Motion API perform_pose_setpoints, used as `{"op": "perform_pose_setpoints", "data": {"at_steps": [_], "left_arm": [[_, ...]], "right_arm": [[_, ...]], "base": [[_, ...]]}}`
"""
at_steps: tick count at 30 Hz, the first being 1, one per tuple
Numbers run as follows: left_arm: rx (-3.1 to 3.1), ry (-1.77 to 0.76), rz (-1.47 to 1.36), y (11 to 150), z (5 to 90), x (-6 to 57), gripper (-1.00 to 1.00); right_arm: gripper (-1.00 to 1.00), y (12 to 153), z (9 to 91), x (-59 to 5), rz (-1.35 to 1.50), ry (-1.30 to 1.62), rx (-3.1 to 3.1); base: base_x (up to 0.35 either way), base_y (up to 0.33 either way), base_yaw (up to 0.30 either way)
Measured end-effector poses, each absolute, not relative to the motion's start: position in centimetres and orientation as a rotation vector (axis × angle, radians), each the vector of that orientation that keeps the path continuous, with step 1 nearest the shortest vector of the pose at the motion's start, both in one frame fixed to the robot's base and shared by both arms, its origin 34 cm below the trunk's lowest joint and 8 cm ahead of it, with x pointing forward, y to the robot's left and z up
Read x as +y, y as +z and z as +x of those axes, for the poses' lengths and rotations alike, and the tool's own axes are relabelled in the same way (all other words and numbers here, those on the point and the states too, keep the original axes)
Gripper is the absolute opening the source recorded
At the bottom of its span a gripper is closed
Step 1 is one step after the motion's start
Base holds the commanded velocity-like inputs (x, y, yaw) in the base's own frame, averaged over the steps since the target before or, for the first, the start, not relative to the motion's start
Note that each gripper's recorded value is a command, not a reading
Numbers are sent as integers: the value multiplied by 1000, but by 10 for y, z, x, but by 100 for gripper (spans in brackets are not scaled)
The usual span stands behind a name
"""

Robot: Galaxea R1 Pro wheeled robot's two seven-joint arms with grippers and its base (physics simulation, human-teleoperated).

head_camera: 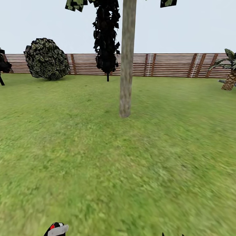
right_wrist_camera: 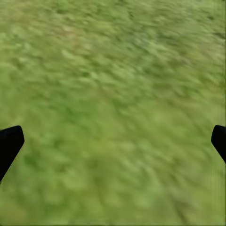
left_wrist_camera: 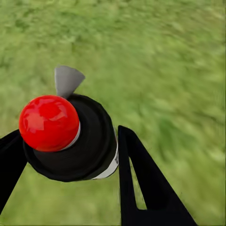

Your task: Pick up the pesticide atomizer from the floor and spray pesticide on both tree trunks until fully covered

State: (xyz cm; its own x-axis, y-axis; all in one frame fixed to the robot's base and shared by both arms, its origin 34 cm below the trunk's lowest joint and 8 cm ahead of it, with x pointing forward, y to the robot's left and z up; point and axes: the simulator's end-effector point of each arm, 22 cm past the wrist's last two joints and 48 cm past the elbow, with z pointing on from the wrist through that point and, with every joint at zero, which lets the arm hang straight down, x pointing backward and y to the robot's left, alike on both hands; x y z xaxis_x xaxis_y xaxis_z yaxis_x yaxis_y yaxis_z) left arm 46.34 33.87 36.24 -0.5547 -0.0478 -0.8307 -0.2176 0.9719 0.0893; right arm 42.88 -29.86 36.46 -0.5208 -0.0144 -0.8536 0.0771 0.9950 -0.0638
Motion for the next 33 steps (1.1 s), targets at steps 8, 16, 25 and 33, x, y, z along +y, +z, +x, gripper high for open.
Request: {"op": "perform_pose_setpoints", "data": {"at_steps": [8,16,25,33], "left_arm": [[2154,223,-185,362,463,338,-100],[2154,223,-185,362,463,338,-100],[2155,222,-184,362,463,338,-100],[2157,221,-180,362,463,337,-100]], "right_arm": [[100,365,429,-298,44,-113,2116],[100,365,429,-298,44,-113,2116],[100,365,429,-298,44,-112,2116],[100,365,429,-298,43,-112,2116]], "base": [[342,0,0],[342,0,0],[342,0,0],[342,0,0]]}}
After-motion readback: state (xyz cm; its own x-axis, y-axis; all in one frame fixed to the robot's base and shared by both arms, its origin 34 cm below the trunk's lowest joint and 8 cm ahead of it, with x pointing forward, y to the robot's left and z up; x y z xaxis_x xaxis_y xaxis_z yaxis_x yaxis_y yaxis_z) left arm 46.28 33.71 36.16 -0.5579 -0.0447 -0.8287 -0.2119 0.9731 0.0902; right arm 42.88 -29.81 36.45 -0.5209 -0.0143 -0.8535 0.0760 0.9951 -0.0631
